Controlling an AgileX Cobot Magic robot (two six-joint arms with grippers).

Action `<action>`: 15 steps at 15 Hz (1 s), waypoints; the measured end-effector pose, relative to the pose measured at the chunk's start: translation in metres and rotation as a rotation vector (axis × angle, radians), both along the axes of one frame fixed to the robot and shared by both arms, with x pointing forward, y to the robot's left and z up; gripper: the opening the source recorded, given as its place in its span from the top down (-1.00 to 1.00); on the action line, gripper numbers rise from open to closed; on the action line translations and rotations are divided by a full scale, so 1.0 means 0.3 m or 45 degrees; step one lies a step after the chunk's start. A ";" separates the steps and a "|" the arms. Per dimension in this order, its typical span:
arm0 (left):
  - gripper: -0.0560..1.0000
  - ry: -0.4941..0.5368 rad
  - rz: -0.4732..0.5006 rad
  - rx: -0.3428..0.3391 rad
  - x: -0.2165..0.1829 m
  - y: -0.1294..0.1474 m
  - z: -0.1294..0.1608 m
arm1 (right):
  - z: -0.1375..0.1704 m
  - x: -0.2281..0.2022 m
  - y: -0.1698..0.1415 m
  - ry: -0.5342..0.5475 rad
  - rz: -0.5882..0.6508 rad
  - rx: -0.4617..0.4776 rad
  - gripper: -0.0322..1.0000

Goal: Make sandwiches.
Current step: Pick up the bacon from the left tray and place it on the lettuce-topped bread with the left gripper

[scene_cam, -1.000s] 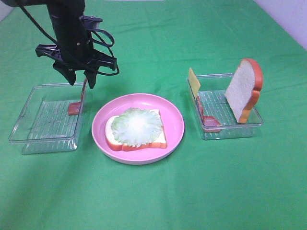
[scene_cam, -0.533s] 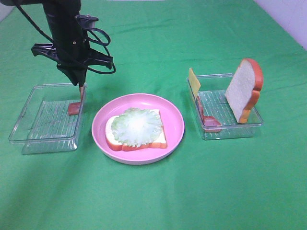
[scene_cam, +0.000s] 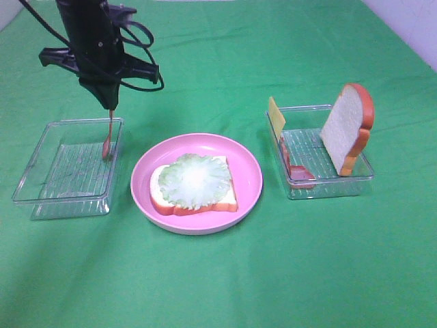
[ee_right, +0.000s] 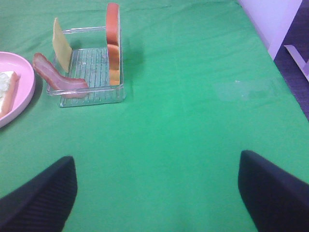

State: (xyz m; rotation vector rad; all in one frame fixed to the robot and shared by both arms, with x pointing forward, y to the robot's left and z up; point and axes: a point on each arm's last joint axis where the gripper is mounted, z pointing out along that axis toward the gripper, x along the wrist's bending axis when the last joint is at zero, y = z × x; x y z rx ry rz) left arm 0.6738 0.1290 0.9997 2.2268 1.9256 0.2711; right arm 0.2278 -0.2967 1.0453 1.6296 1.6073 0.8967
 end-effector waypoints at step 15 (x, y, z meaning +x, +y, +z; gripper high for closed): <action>0.89 0.240 -0.398 -0.513 -0.165 -0.353 -0.033 | 0.000 0.000 0.000 0.000 0.000 0.000 -0.71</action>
